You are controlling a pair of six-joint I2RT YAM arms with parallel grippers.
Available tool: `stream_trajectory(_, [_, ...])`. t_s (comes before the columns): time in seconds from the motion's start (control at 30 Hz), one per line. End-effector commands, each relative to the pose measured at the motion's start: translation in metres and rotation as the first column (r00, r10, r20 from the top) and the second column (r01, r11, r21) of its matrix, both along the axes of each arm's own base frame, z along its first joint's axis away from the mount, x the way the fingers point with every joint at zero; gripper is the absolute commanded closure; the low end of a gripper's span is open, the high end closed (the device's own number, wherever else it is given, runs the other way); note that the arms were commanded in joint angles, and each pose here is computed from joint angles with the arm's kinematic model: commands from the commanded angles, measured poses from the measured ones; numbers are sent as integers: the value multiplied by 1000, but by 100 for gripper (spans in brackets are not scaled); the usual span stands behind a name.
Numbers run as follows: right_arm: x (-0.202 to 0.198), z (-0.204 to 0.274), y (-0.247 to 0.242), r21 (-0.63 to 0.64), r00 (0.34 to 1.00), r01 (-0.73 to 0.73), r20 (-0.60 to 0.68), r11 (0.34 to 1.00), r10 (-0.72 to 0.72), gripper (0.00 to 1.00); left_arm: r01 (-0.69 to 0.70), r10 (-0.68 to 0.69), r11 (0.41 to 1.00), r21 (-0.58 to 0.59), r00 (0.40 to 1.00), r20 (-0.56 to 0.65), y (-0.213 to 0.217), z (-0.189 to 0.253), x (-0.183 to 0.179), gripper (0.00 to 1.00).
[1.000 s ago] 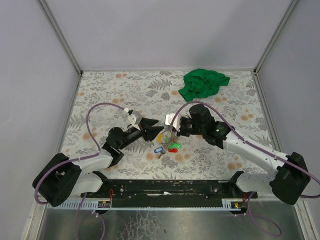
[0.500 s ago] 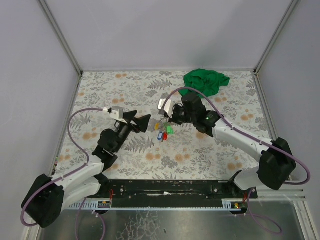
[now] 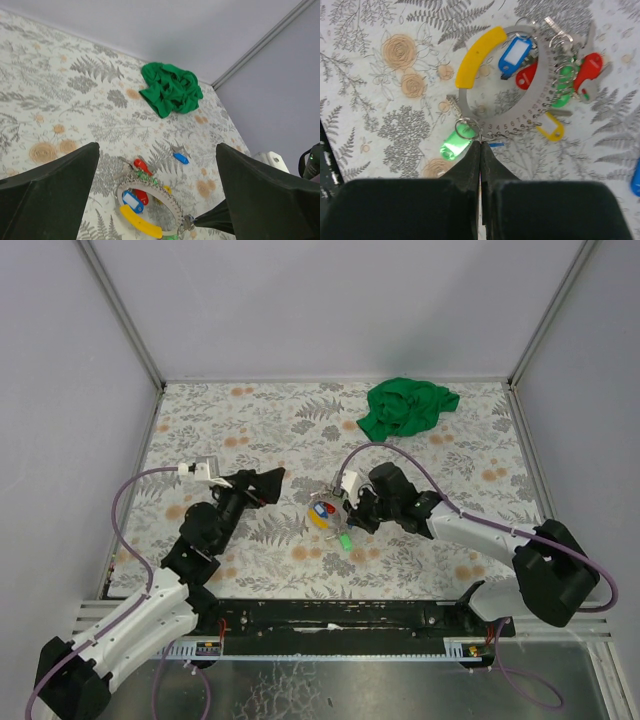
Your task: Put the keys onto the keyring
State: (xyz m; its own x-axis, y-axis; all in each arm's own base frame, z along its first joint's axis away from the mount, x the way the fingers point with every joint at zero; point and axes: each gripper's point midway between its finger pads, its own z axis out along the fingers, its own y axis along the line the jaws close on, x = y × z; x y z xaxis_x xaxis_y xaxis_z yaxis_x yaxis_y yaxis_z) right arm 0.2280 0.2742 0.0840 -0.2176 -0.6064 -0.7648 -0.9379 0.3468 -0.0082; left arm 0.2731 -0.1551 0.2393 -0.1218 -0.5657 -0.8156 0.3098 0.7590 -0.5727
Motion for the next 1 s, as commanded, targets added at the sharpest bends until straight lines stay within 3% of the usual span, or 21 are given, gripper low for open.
stream_trajectory(0.0, [-18, 3, 21, 93, 996, 10, -93, 996, -2, 100, 57, -58, 998, -14, 993, -103, -7, -23, -10, 0])
stream_trajectory(0.17, [-33, -18, 37, 90, 984, 33, -177, 995, -17, 98, 134, -131, 991, 0, 969, -208, -19, -51, -18, 0])
stream_trajectory(0.37, [-28, -27, 46, 134, 978, 117, -186, 984, -91, 79, 175, -156, 984, 40, 943, -295, -23, -77, -24, 0])
stream_trajectory(0.5, [-15, -16, 33, 134, 979, 186, -114, 973, -171, 60, 163, -123, 982, 94, 935, -331, -17, -86, -25, 0])
stream_trajectory(0.57, [-10, -11, 24, 102, 975, 215, -81, 971, -208, 34, 145, -98, 983, 112, 934, -343, -13, -88, -24, 0])
stream_trajectory(0.63, [-1, -7, 10, 75, 961, 275, -43, 958, -273, 29, 135, -89, 984, 113, 936, -340, -11, -86, -24, 0])
stream_trajectory(0.7, [8, 0, -9, 64, 933, 360, 2, 931, -361, 25, 139, -97, 985, 105, 937, -336, -12, -83, -25, 0])
stream_trajectory(0.8, [20, 18, -43, 96, 857, 501, 87, 860, -508, 3, 147, -107, 985, 93, 934, -340, -12, -78, -28, 0])
stream_trajectory(0.97, [21, 46, -95, 184, 723, 638, 191, 748, -664, 1, 89, -65, 994, 65, 953, -297, -1, -67, -30, 0])
